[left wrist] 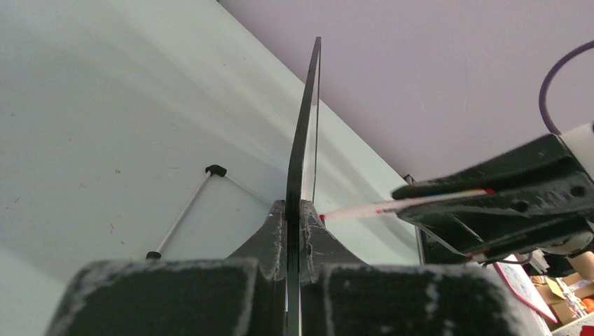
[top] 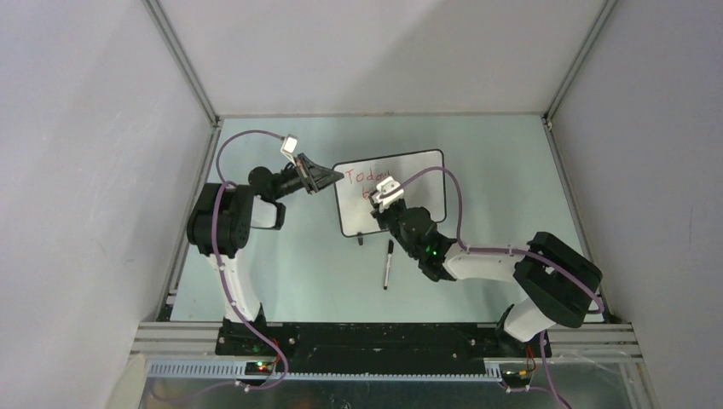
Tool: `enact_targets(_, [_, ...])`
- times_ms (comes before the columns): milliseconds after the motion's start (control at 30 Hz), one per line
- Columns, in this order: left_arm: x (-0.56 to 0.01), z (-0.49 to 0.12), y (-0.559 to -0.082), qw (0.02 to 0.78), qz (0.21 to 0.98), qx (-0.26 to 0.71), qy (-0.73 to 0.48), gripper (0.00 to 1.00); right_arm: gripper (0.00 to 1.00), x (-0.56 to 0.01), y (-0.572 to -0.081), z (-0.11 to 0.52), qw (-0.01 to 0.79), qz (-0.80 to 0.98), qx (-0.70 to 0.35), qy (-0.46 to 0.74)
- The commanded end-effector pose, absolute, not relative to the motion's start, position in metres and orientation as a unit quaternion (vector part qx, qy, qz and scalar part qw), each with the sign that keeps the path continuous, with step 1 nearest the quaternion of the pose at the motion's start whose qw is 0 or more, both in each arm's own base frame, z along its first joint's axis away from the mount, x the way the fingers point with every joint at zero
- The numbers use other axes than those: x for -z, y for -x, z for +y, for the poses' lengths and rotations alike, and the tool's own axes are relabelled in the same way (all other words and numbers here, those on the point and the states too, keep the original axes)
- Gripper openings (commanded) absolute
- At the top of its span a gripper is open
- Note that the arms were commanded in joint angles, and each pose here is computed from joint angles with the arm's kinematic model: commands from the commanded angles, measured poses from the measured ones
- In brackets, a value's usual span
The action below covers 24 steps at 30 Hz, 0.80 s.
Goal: Write a sentence on the whiteboard
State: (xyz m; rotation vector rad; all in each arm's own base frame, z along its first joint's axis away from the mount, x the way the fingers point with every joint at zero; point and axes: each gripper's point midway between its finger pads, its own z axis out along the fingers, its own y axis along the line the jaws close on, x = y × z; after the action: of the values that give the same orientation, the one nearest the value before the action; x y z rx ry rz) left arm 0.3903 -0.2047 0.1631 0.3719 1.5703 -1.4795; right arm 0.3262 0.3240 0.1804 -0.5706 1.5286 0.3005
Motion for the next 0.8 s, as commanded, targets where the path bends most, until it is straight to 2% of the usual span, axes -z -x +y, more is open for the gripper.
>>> enact_targets(0, [-0.175, -0.204, -0.392, 0.484, 0.615, 0.593, -0.188, 0.0, 0.0, -0.23, -0.3, 0.331, 0.728, 0.613, -0.185, 0.246])
enact_targets(367, [-0.175, -0.204, -0.392, 0.484, 0.615, 0.593, -0.188, 0.0, 0.0, -0.218, -0.295, 0.298, 0.754, 0.603, -0.176, 0.19])
enact_targets(767, [-0.175, -0.203, -0.391, 0.483, 0.616, 0.593, -0.189, 0.0, 0.0, -0.217, -0.295, 0.292, 0.739, 0.619, -0.194, 0.181])
